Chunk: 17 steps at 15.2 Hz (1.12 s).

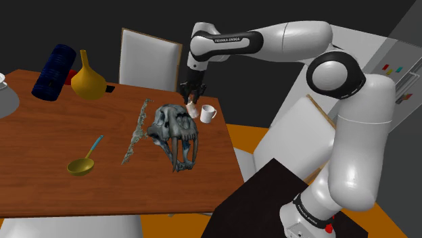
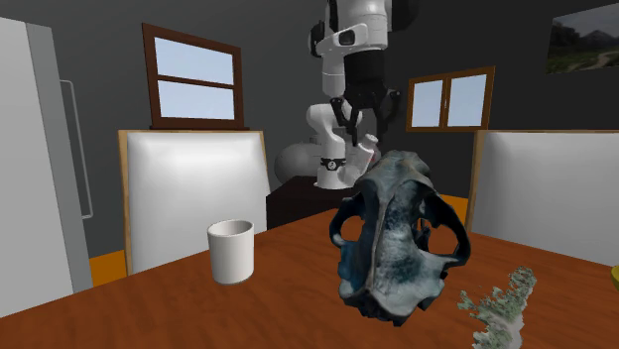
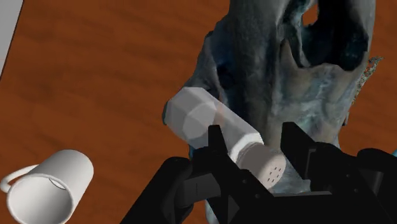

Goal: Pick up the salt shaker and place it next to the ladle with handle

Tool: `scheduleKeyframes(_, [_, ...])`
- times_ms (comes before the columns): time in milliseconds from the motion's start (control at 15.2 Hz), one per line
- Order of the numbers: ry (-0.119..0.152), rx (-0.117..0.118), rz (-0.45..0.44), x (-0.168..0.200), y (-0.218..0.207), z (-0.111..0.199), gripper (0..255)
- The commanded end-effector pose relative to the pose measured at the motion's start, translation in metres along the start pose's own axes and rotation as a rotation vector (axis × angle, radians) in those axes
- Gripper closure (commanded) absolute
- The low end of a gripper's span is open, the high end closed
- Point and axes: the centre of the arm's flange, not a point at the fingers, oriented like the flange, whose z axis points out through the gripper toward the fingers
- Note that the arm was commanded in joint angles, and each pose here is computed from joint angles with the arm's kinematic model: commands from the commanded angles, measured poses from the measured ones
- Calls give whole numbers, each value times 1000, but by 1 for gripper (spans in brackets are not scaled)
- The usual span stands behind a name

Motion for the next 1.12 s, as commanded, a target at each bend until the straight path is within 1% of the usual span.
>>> scheduleKeyframes(0, [-7,2,-5,-5,-31,5,255])
scheduleKeyframes(330, [-7,2,-5,-17,-96,11,255])
scheduleKeyframes(396, [-3,3,-5,-14,-82,8,255])
scheduleKeyframes(462, [-3,3,-5,-14,-82,8,0])
scheduleKeyframes(726, [140,34,-215,-37,-23,0,0])
scheduleKeyframes(990, [283,65,-424,-49,39,-4,0])
scheduleKeyframes(1056, [288,66,-431,-49,41,-4,0])
